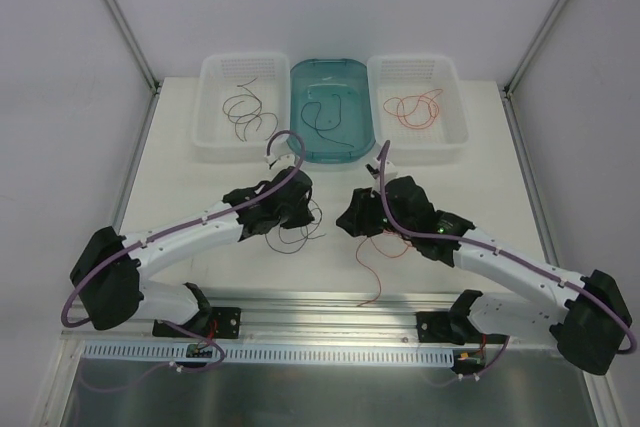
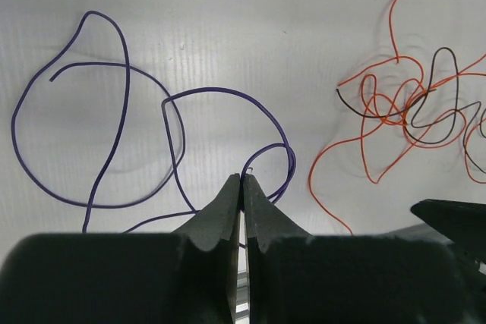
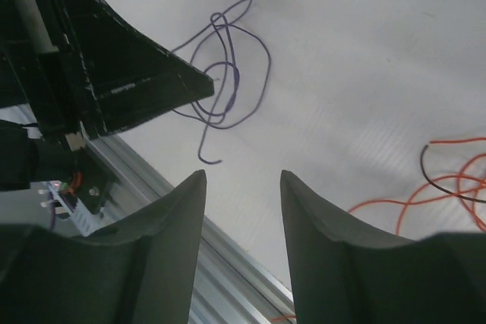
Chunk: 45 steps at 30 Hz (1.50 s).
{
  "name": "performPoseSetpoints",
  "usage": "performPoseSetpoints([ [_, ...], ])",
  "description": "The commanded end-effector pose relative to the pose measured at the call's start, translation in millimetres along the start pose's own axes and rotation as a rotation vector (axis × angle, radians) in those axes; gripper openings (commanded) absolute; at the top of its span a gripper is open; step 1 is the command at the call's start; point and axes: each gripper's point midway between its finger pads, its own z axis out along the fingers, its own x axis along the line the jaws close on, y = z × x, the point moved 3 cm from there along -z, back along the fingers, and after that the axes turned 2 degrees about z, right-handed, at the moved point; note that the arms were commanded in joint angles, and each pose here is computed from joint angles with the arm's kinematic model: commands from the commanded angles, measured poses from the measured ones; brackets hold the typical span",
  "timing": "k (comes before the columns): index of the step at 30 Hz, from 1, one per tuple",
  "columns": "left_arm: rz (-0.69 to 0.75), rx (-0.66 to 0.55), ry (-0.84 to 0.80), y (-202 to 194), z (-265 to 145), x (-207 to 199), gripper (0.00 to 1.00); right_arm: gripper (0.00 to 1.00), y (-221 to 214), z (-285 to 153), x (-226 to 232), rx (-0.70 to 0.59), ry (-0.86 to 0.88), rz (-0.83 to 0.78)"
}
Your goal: Untangle the cables
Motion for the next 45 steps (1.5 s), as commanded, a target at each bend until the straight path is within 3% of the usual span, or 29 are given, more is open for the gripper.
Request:
performPoseSetpoints([
  [1,-0.008,-0.010,-0.102,-1,-7,-13,0.00,0.46,21,9,34,-0.079,0.188,0.071],
  [8,-0.074,-0.030,-0.191,2,-15,-25,0.00,0.30,18,28,32,-0.073,0.173,0.124],
  [31,0.010,-0.042,-0.293,-2,-22,-29,0.00,0.19,22,31,19,-0.072,0.102,0.080],
  [45,0.176,-0.007,-0.352,-10,-19,-33,0.00,0.23,44,17,26,-0.074,0.102,-0.005],
])
